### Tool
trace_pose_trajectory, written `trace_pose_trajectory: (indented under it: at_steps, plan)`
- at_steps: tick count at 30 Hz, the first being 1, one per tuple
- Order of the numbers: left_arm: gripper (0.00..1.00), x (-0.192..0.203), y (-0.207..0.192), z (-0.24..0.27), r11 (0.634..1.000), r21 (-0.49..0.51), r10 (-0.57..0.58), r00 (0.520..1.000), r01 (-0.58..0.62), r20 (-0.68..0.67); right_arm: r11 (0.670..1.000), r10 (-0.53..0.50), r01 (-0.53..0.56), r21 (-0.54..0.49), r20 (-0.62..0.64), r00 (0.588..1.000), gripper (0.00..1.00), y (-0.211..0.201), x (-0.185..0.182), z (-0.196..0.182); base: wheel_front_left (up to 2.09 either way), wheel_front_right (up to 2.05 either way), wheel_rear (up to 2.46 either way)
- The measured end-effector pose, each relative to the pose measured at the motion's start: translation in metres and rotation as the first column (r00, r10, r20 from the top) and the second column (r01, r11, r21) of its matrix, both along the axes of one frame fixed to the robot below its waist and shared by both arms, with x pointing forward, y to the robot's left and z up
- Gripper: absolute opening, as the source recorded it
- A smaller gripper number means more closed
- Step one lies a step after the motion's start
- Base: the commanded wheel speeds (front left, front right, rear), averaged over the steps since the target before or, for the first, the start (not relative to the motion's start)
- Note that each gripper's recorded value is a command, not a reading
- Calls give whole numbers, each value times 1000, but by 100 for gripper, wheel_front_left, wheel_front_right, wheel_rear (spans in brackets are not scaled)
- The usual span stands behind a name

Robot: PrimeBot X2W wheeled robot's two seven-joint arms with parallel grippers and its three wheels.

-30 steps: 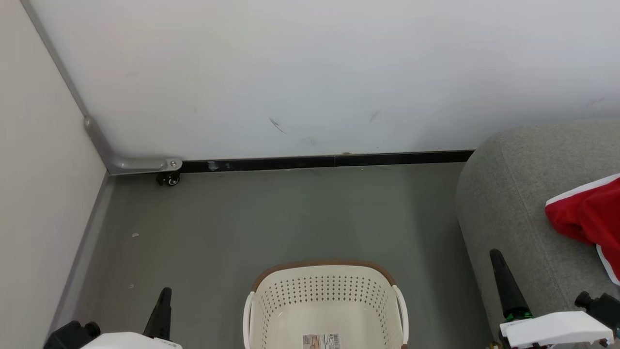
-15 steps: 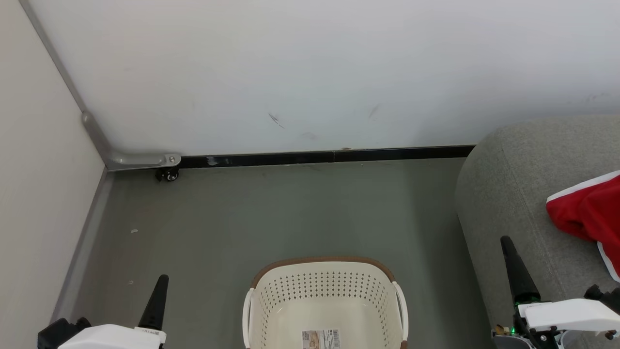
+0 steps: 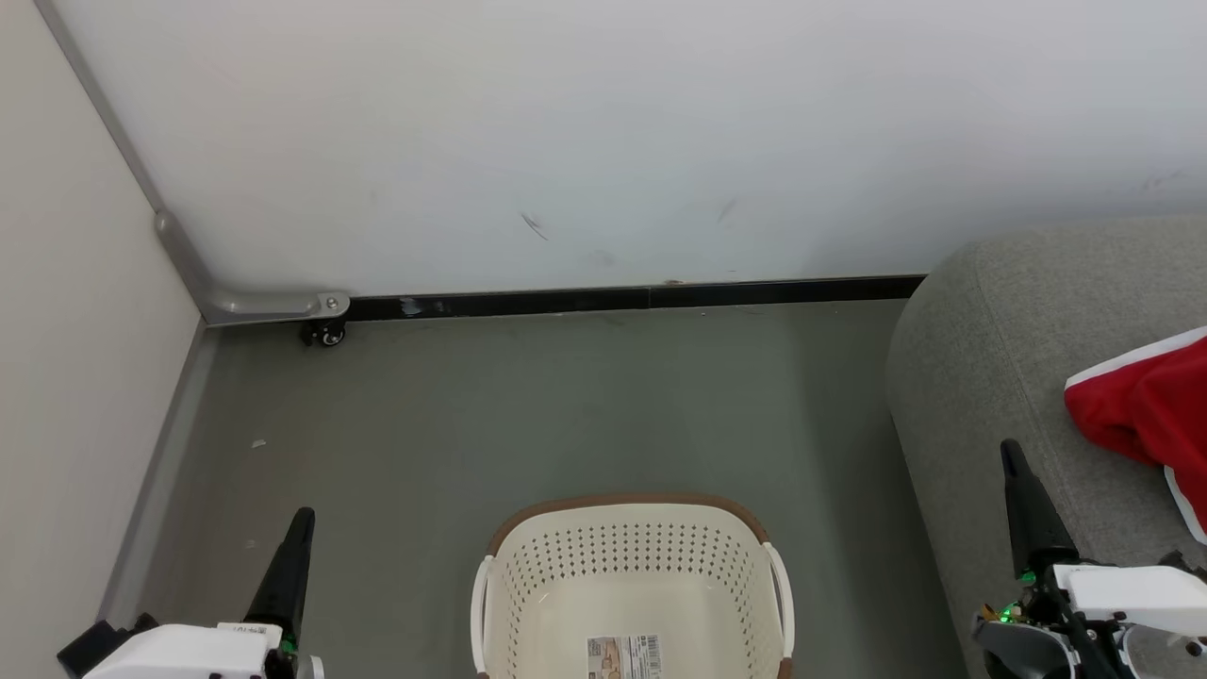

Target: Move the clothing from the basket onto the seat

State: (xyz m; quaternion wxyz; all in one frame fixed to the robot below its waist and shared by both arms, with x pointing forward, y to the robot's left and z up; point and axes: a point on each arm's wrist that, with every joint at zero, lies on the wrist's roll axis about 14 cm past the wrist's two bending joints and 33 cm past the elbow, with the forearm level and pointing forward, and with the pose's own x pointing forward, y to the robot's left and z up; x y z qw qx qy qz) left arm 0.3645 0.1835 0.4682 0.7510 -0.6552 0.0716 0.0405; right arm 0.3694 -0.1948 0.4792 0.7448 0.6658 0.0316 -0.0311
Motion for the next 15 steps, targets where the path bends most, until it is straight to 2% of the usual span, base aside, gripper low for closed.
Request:
trace_pose_trajectory:
  at_steps: [8,15]
  plan:
    - [0,6,4,9,992,-124,29,998,-22,50,994,-35,34,108,8,999,0,-9,5,3,0,0,0]
    - [0,6,4,8,990,-139,33,998,-26,52,992,-42,41,119,6,999,0,-11,5,3,0,0,0]
